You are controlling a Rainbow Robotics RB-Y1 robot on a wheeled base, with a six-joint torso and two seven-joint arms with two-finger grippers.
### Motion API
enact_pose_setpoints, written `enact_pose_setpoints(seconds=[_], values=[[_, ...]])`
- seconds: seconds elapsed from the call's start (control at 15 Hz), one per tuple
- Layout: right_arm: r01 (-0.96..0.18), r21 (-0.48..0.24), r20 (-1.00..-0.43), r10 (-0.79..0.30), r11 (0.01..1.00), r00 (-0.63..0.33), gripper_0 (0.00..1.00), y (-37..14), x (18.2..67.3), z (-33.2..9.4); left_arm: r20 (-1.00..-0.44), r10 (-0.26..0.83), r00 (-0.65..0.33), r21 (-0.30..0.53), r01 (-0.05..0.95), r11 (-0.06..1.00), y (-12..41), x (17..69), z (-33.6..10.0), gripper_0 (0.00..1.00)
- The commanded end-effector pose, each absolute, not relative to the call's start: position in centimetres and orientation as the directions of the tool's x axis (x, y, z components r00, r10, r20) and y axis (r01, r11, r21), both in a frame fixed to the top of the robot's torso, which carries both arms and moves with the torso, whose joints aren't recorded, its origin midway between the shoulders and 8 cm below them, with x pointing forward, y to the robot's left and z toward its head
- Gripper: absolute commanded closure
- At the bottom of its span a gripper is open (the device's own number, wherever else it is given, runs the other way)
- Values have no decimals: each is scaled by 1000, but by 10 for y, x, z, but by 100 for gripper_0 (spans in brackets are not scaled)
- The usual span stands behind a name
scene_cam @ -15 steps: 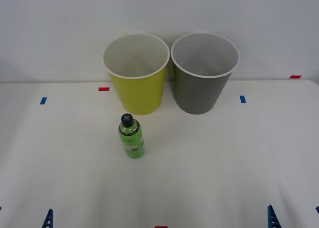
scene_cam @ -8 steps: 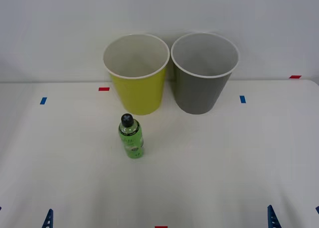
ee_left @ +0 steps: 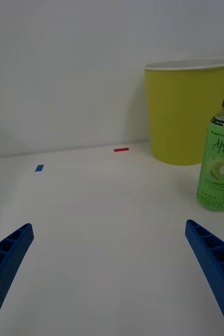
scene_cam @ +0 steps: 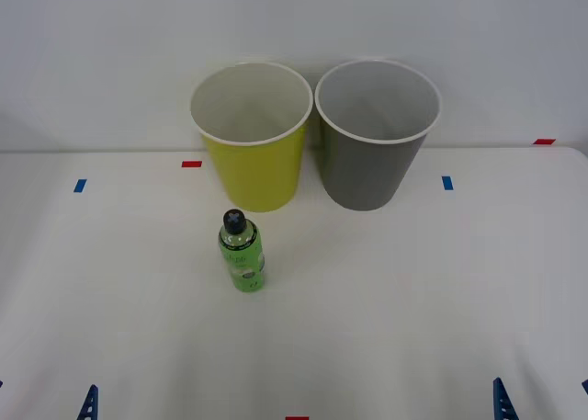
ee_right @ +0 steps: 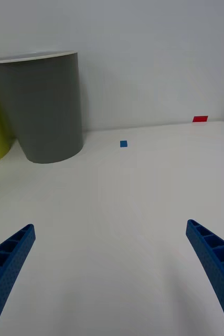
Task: Put cans in the gray bin and PET bottles in the light green bin.
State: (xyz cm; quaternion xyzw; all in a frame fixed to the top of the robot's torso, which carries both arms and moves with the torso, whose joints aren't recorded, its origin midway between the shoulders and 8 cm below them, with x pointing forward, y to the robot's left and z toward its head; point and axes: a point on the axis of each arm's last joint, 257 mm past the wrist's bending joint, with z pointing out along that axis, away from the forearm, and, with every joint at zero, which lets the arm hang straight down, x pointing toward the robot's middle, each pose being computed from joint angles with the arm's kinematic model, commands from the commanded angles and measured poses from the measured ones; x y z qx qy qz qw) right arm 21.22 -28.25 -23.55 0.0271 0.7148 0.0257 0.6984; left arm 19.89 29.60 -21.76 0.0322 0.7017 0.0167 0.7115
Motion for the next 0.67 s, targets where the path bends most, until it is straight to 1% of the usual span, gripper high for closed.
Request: enact_pose_setpoints(seconds=[0.07, 0.67], values=[[3, 75, -997, 75, 997, -23, 0, -283, 212, -235, -998, 69, 15, 69, 21, 997, 296, 199, -218, 0], [3, 75, -997, 75, 997, -23, 0, -283, 212, -235, -998, 69, 15, 69, 21, 997, 296, 199, -218, 0]])
